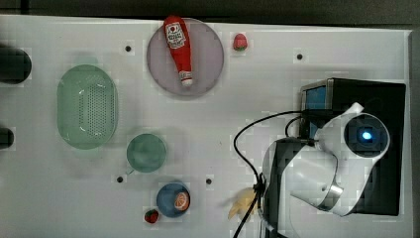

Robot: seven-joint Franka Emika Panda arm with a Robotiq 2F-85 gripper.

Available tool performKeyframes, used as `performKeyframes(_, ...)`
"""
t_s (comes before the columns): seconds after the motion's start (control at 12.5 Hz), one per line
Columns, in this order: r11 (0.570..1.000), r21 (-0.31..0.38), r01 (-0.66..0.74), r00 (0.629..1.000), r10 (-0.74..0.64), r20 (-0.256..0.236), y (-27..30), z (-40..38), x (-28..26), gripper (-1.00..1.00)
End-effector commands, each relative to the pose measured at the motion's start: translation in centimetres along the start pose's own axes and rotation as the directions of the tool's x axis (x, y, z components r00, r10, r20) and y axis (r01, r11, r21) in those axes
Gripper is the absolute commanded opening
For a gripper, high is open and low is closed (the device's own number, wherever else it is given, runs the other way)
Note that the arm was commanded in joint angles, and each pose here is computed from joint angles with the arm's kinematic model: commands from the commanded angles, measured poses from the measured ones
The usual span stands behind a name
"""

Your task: Flap open oven.

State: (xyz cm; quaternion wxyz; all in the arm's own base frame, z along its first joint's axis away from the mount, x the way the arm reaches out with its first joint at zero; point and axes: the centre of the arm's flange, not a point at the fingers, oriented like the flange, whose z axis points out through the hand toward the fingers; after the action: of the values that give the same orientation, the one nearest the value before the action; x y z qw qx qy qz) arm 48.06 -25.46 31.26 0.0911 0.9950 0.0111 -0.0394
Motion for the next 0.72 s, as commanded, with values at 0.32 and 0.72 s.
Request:
performKeyframes(0.32, 0.993, -0.120, -0.020, 1.000, 0.021, 0.010, -7.7, -0.3, 2.5, -0.65)
performKeyframes(0.72, 0.962, -0.272, 0.004, 1.000, 0.005, 0.030, -15.4, 2.5, 3.9, -0.65)
